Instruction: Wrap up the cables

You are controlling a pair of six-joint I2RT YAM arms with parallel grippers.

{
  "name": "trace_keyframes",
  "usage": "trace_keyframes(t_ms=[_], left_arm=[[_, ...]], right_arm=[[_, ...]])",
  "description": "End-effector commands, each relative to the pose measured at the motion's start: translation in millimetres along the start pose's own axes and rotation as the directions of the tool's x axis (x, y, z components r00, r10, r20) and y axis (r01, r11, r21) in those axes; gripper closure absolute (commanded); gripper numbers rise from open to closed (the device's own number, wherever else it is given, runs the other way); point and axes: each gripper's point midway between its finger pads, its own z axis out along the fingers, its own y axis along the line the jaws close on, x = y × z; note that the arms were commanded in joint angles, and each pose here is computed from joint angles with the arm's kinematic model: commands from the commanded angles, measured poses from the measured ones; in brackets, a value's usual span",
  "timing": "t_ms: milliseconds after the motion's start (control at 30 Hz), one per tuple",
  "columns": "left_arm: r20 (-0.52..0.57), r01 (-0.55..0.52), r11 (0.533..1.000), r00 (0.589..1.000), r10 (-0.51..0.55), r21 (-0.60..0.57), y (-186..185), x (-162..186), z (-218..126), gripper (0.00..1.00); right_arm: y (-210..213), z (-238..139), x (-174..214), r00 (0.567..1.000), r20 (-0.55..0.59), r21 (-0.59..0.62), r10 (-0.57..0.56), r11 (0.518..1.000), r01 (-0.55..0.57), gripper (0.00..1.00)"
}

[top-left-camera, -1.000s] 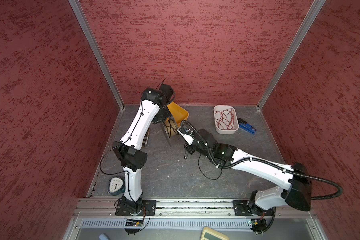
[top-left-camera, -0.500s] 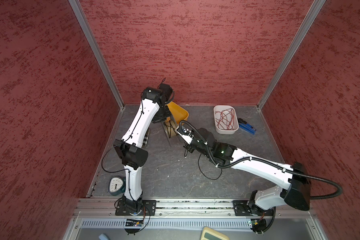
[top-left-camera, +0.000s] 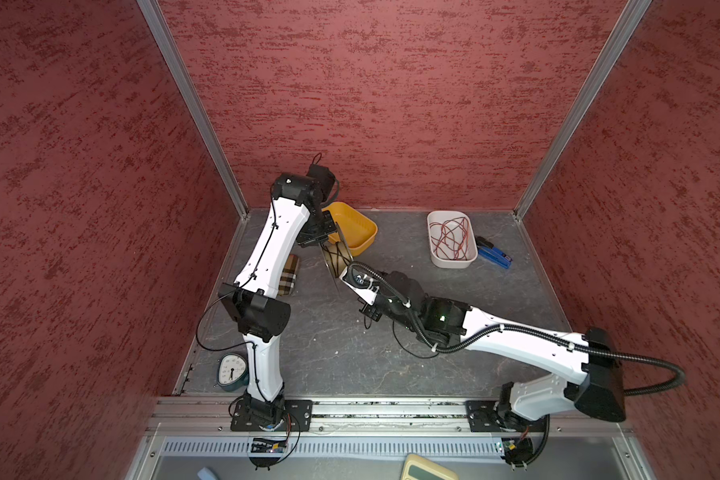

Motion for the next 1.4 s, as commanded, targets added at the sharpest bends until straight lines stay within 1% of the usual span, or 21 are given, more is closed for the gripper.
trace_keyframes(t_ms=[0, 67, 133, 333, 433, 533, 633, 733, 900, 967, 1033, 1167, 1267, 1367], left_arm=[[-0.006, -0.079, 0.989, 0.997, 0.079, -0.122, 16.0, 7.7, 0.9, 1.0], [-0.013, -0.111, 0.98, 0.994, 0.111, -0.168, 24.1, 10.5, -0.5, 1.0], [-0.014, -0.136, 0.974, 0.991, 0.136, -0.183, 28.7, 11.7, -2.8, 1.0], [-0.028, -0.172, 0.962, 0.985, 0.17, -0.211, 38.9, 14.3, -2.6, 1.0], [-0.042, -0.215, 0.955, 0.977, 0.211, -0.206, 35.2, 18.0, -1.8, 1.0], [-0.055, -0.288, 0.935, 0.957, 0.283, -0.206, 29.3, 22.9, -1.1, 1.0], [-0.071, -0.331, 0.926, 0.944, 0.324, -0.179, 22.5, 30.2, -1.2, 1.0], [-0.081, -0.364, 0.922, 0.931, 0.356, -0.133, 13.0, 36.3, -1.5, 1.0], [-0.059, -0.39, 0.915, 0.921, 0.385, -0.101, 3.7, 37.9, -6.6, 1.0], [-0.042, -0.417, 0.905, 0.909, 0.415, -0.08, -2.4, 39.1, -8.9, 1.0], [-0.022, -0.436, 0.897, 0.9, 0.435, -0.079, -5.6, 39.5, -12.7, 1.0], [-0.007, -0.453, 0.888, 0.891, 0.454, -0.072, -9.0, 41.8, -17.3, 1.0], [0.007, -0.469, 0.879, 0.882, 0.471, -0.082, -10.9, 43.0, -21.6, 1.0], [0.023, -0.477, 0.875, 0.877, 0.48, -0.082, -11.7, 43.8, -27.2, 1.0]], right_arm=[[-38.2, -5.8, -46.5, 0.994, 0.106, 0.188, 0.042, 0.98, -0.061, 1.0], [-52.6, -7.7, -47.5, 0.992, 0.109, 0.243, 0.067, 0.966, -0.092, 0.99], [-60.0, -9.4, -45.5, 0.991, 0.106, 0.254, 0.086, 0.961, -0.111, 0.99], [-55.5, -9.1, -36.9, 0.995, 0.078, 0.217, 0.064, 0.973, -0.079, 0.98], [-57.4, -6.3, -28.2, 0.997, 0.056, 0.221, 0.057, 0.973, -0.068, 0.98], [-66.0, -5.0, -24.0, 0.996, 0.052, 0.246, 0.068, 0.966, -0.079, 0.97], [-78.9, 0.3, -19.5, 0.993, 0.05, 0.257, 0.108, 0.959, -0.118, 0.95], [-91.5, 7.7, -18.7, 0.989, 0.052, 0.254, 0.141, 0.956, -0.15, 0.94], [-117.3, 20.1, -19.4, 0.975, 0.05, 0.267, 0.216, 0.938, -0.222, 0.91], [-128.2, 23.5, -18.8, 0.966, 0.05, 0.281, 0.253, 0.925, -0.257, 0.9], [-139.7, 24.5, -18.6, 0.951, 0.056, 0.287, 0.303, 0.908, -0.306, 0.91], [-155.1, 26.0, -18.1, 0.922, 0.076, 0.256, 0.379, 0.886, -0.386, 0.91], [-161.2, 33.2, -14.1, 0.914, 0.058, 0.232, 0.403, 0.885, -0.405, 0.91], [-170.3, 41.4, -5.8, 0.902, 0.025, 0.234, 0.431, 0.875, -0.424, 0.91]])
